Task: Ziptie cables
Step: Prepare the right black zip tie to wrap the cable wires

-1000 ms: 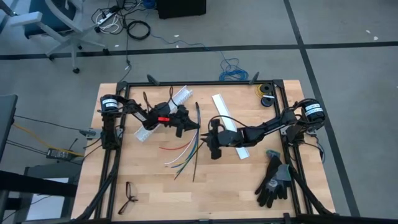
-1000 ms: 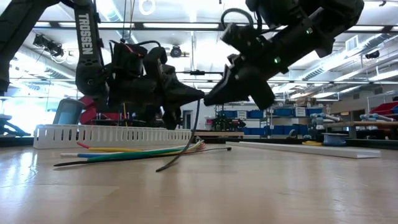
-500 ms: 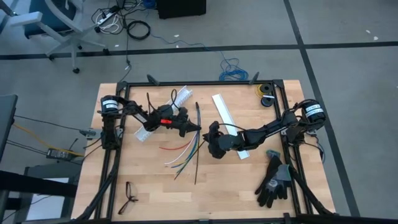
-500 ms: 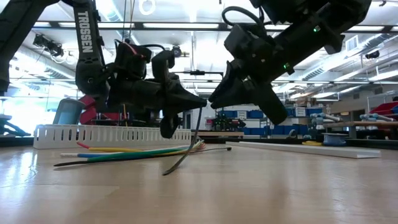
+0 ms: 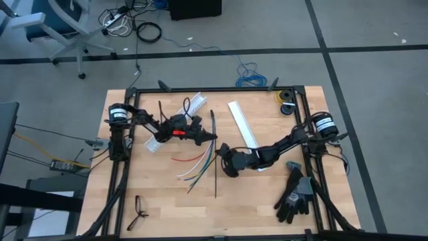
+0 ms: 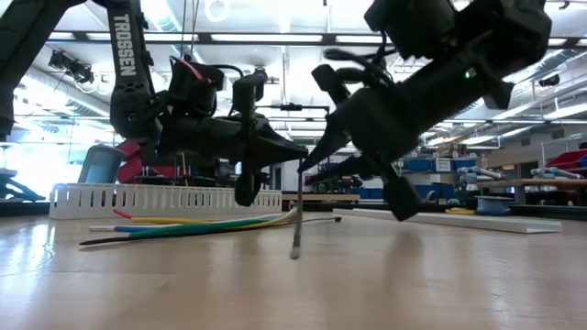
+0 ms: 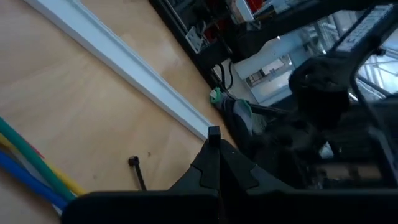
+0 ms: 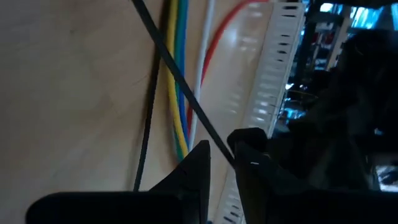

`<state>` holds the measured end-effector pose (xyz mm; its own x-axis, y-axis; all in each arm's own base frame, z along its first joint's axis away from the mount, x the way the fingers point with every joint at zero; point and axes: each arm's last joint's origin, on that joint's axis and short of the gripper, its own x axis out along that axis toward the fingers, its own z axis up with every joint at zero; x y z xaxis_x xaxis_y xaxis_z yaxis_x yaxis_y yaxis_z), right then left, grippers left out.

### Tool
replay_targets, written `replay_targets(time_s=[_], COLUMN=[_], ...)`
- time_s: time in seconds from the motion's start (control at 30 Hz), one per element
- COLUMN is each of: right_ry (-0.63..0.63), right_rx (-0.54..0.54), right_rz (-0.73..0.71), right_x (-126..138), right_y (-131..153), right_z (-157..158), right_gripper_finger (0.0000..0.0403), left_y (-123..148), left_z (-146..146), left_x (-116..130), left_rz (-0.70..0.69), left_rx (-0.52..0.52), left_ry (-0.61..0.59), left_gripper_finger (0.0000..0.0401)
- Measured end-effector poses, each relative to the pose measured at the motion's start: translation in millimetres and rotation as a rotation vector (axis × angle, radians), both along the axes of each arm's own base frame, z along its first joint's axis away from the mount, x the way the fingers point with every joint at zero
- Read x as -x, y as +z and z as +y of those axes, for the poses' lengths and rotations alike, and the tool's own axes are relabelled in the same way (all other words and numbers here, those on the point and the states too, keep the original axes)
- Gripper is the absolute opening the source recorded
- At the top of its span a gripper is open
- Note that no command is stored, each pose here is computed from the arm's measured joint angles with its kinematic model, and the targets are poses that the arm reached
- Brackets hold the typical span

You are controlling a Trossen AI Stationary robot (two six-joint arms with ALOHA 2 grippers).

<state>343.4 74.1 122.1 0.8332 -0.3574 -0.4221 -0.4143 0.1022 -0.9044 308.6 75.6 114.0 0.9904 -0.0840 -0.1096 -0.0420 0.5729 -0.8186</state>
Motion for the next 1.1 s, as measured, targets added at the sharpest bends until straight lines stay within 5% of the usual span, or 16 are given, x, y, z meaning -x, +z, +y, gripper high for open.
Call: replay_targets(time_s=[0.37,1.1], right_ry=[0.066,0.163], right_rx=[0.013,-0.167], right_rz=[0.017,-0.007], right_x=[0.8,14.2], right_y=[-6.9,-8.4], right_z=[12.5,54.0], right_gripper_finger=[0.0059,0.0005], left_y=[-0.9,-5.6], left_z=[1.2,27.2], left_x=[-0.5,7.7], left_rz=[0.012,0.061], left_rx=[-0.010,-0.052], left_ry=[0.080,0.184], left_gripper_finger=[0.0000,0.0000])
